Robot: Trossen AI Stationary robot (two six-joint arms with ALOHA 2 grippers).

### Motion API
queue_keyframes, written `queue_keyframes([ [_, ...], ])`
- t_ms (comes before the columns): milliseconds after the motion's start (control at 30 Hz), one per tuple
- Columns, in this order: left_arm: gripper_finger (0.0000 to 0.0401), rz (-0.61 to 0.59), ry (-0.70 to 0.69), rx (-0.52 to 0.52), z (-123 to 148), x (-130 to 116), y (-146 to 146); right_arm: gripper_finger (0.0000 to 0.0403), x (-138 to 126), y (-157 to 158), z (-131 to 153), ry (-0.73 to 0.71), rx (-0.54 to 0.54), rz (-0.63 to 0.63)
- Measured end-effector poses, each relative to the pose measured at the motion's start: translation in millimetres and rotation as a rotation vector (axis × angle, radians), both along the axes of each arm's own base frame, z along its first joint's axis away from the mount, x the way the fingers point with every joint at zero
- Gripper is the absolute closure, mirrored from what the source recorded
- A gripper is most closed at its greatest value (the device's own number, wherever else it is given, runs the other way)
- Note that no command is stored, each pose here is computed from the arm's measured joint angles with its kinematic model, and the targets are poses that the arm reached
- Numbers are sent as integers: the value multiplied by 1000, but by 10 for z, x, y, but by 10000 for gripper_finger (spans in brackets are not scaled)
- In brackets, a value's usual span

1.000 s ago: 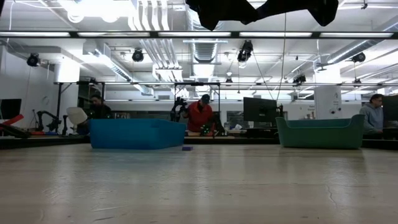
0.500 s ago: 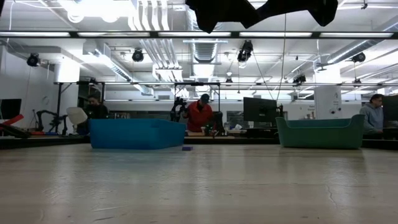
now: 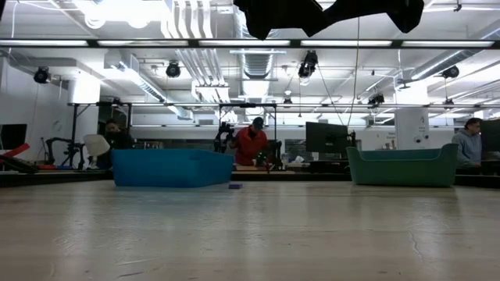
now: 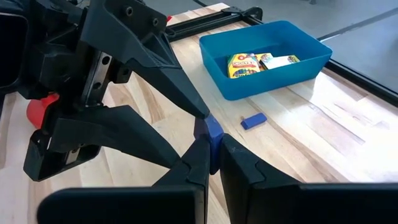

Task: Pick & Place School Supplies
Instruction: Put the purple eraser into the red bin

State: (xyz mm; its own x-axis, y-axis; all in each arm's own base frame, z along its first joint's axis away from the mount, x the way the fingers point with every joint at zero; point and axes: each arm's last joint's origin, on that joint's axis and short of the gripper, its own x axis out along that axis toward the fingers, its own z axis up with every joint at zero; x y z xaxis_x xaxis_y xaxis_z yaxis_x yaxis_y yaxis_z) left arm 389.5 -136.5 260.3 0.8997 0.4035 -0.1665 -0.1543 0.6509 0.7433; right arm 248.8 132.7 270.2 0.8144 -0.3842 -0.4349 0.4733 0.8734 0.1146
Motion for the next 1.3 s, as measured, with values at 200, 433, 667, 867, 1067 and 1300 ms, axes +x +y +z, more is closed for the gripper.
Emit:
queue_keyframes([
  [200,220,1,0,0,0,2,5,385,0,0,0,1,-2,1],
  [433,220,10,0,0,0,13,39,385,0,1,0,1,-2,2],
  [667,220,21,0,0,-1,26,78,385,0,1,0,1,-2,2],
  [867,220,24,0,1,-1,27,81,385,-1,2,0,1,-2,3],
  [1067,220,34,-1,2,-2,26,84,385,-1,2,0,10,-21,13],
  [1300,220,241,-18,51,1,-12,113,385,2,-2,26,4,-27,12],
])
